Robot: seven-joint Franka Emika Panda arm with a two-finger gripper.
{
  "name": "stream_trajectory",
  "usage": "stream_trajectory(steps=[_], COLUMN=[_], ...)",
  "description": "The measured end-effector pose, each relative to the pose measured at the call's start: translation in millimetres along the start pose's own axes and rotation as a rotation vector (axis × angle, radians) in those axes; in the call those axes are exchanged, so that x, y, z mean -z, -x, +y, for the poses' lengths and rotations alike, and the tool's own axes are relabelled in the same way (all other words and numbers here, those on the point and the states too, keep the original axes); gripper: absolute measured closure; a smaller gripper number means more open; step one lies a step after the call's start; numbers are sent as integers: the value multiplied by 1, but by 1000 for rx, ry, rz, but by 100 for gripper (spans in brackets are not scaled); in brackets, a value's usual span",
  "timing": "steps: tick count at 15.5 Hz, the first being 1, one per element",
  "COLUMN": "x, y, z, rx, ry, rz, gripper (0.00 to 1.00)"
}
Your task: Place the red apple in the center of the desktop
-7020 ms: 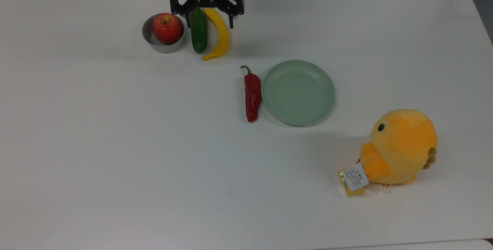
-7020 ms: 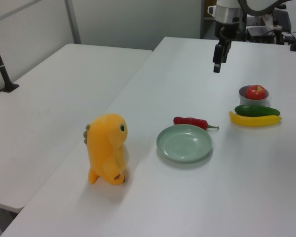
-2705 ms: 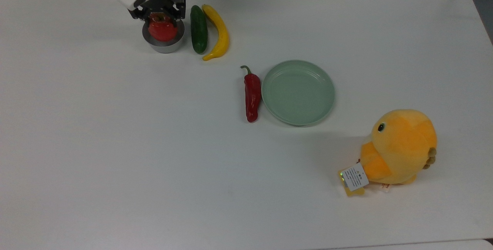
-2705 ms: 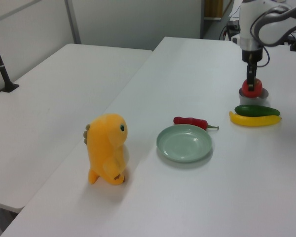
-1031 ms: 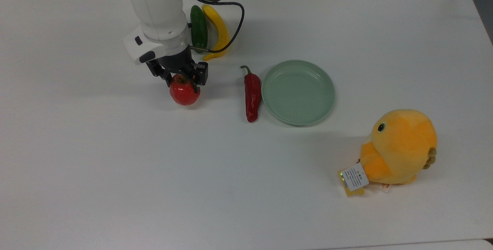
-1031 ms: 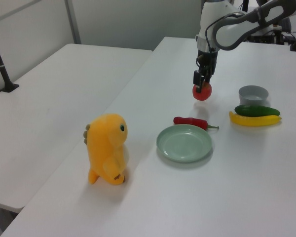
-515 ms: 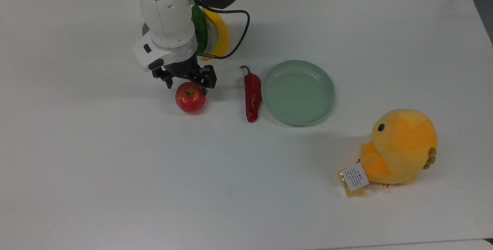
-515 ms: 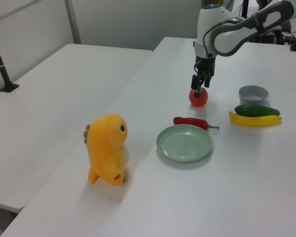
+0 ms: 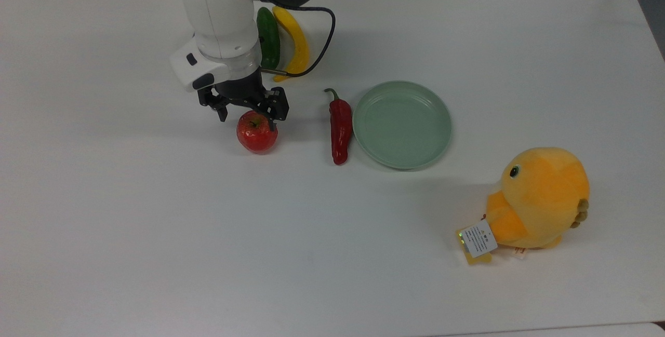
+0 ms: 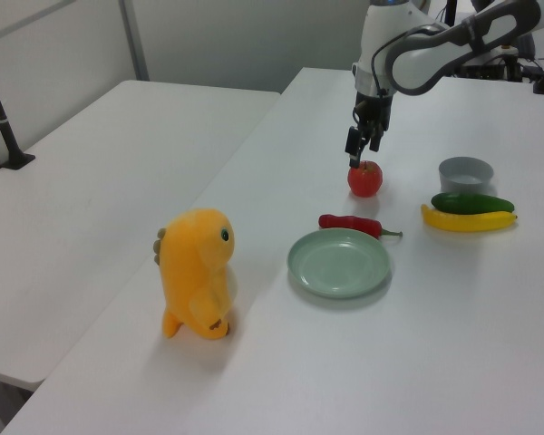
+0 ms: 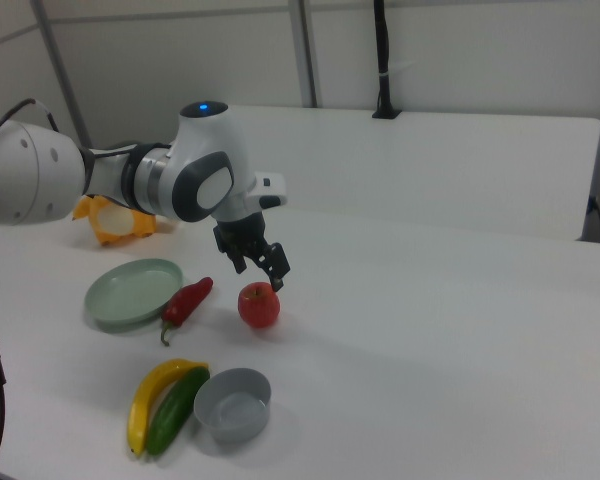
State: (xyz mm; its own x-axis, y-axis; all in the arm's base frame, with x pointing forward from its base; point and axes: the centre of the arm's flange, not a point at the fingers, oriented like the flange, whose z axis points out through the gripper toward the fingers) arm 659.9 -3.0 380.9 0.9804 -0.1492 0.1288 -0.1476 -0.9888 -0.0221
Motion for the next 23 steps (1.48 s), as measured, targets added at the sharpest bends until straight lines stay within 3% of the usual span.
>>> stream_trajectory(steps=[6,13,23], x=[58,128,119], y=[3,36,79], z=[17,16,-34], rx=[-25,4,132], ry=[4,13,14], rz=[24,0,-53], gripper=[0,0,0])
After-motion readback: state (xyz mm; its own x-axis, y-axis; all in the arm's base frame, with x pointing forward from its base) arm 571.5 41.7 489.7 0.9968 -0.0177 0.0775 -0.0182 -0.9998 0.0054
